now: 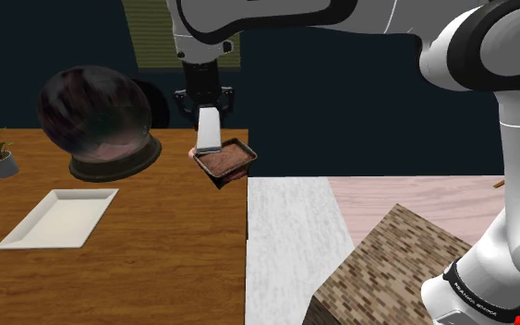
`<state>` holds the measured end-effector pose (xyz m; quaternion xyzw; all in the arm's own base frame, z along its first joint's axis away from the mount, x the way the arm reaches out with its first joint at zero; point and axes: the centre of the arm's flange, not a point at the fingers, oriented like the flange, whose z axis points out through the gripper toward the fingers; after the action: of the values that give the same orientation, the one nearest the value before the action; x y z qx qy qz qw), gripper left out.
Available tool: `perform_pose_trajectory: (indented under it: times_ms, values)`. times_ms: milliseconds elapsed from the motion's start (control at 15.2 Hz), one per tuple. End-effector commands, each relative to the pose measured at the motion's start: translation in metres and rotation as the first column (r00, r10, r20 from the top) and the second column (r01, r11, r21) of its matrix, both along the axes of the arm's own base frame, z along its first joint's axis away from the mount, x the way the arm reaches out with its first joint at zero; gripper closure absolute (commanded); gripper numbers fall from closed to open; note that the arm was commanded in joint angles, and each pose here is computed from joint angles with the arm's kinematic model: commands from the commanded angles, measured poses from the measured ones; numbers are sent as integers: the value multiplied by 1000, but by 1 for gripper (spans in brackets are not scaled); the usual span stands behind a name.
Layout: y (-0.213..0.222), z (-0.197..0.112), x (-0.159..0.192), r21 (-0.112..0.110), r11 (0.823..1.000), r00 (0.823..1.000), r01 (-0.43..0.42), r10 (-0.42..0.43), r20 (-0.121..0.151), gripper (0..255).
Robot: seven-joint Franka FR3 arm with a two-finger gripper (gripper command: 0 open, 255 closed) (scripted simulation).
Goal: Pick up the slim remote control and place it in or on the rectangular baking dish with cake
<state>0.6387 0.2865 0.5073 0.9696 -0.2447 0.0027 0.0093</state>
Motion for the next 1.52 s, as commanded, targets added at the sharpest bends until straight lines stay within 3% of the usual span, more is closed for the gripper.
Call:
perform_pose_trajectory:
  times_ms: [0, 924, 1452]
  values:
    - [-26, 1, 15, -1, 1000, 1000, 0, 0, -1, 255]
    - [-26, -73, 15, -1, 1000, 1000, 0, 0, -1, 255]
    - [-26, -75, 15, -1, 1000, 1000, 0, 0, -1, 255]
